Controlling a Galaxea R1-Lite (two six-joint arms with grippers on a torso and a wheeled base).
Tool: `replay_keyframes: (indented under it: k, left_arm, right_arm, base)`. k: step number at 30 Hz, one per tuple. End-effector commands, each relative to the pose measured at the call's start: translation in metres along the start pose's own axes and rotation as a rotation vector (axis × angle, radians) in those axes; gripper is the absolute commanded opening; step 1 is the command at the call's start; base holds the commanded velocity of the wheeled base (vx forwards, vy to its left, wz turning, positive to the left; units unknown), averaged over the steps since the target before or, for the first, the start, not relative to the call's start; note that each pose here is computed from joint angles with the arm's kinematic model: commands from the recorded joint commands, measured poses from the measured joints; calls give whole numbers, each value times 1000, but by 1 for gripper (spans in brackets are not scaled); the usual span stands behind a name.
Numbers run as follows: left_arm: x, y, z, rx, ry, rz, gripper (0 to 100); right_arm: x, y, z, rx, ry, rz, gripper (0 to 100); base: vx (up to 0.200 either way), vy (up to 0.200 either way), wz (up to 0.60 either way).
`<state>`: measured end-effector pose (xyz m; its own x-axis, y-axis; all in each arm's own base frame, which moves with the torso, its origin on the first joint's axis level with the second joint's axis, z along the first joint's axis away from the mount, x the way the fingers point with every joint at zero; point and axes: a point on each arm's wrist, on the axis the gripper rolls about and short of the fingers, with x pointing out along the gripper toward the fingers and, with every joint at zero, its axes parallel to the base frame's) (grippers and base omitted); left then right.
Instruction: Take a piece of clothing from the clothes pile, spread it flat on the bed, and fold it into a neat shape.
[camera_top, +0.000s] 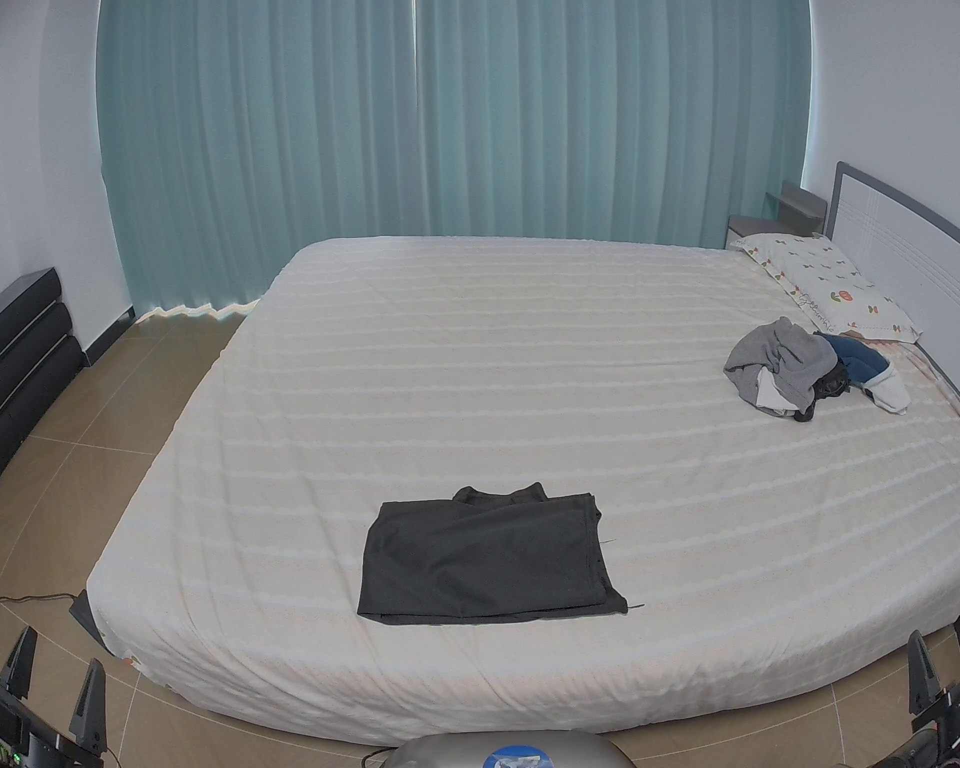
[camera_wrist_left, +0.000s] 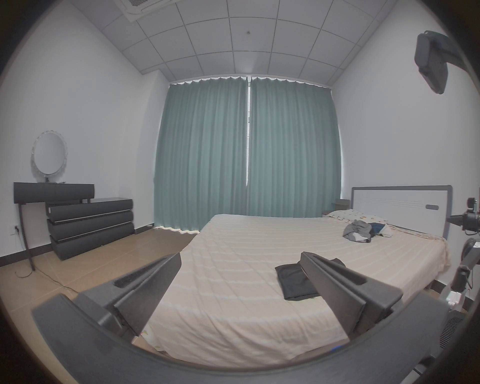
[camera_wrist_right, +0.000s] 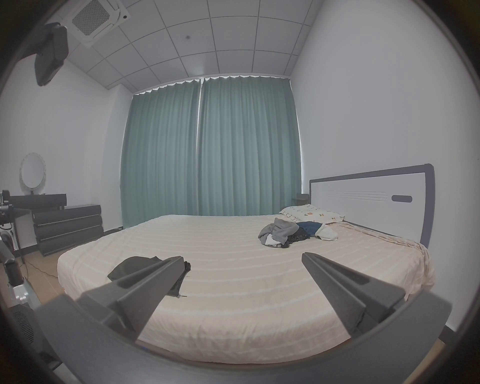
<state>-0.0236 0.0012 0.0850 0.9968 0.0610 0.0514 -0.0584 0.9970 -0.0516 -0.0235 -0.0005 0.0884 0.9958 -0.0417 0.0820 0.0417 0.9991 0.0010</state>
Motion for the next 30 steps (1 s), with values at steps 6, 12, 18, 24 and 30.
replay_keyframes:
  k: [6,12,18,24,30]
  left_arm:
    - [0,0,-9,22,55,-18,100]
    - [0,0,-10,47,57,-24,100]
    - [0,0,-10,48,55,-26,100]
    - [0,0,-10,47,55,-27,100]
    - [0,0,-10,40,55,-24,100]
  right_arm:
    - [0,1,-5,-9,16,33,100]
    - [0,1,-13,-27,85,29,100]
    - [0,1,-13,-17,82,27,100]
    - [0,1,-13,-20,79,32,100]
    - [0,1,-13,-21,79,36,100]
  base:
    - [0,0,0]
    - [0,0,0]
    - [0,0,0]
    - [0,0,0]
    - [0,0,0]
